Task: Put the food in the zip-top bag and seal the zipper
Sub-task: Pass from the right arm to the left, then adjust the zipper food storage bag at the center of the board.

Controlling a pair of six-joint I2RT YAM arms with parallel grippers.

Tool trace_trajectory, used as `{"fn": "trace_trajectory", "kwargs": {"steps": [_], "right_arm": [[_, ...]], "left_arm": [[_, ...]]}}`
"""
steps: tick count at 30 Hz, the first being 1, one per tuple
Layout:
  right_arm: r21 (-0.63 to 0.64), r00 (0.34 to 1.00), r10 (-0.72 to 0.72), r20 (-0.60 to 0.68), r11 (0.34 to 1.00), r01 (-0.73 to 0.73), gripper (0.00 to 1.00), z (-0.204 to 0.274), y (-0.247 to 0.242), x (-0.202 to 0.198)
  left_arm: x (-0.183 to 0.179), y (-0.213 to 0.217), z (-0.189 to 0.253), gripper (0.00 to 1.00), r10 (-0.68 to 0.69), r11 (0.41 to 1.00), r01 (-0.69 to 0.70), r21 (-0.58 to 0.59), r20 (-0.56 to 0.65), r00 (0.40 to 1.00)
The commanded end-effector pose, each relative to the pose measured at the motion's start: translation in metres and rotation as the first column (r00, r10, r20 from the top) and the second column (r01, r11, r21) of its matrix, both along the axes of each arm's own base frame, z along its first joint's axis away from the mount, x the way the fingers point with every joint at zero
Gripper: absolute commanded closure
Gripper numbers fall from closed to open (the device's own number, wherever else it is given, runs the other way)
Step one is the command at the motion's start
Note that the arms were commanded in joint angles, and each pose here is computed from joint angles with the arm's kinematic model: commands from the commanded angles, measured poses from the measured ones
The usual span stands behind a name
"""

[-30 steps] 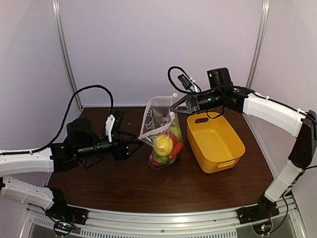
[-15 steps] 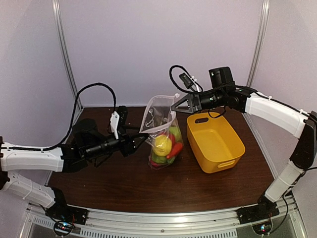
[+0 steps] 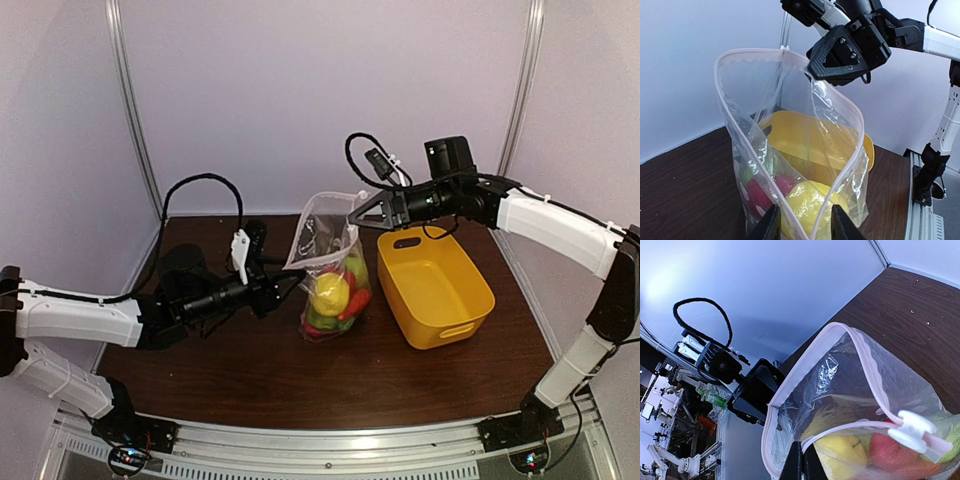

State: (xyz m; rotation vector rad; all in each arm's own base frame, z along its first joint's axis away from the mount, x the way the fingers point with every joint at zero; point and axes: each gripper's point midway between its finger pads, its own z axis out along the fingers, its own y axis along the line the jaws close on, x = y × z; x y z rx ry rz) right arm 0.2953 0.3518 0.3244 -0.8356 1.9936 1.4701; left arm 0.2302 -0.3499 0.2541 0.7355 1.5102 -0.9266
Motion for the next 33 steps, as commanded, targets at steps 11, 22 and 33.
{"fn": "trace_trajectory", "kwargs": {"steps": [11, 22, 33], "right_arm": [[0.044, 0.994, -0.018, 0.107, 0.999, 0.013, 0.75, 0.023, -0.026, 0.013], [-0.229, 0.872, 0.023, 0.489, 0.968, 0.103, 0.43, -0.013, -0.098, 0.056], [-0.174, 0.873, 0.107, 0.476, 0.984, -0.025, 0.54, -0.046, -0.085, 0.077]], "left_arm": [[0.003, -0.001, 0.014, 0.9, 0.016, 1.0, -0.016, -0.002, 0.069, 0.997], [0.007, 0.001, 0.031, 0.91, 0.016, 0.994, -0.028, 0.104, 0.112, 0.994], [0.012, 0.015, 0.041, 0.91, 0.064, 0.985, -0.083, 0.154, 0.126, 0.99]]}}
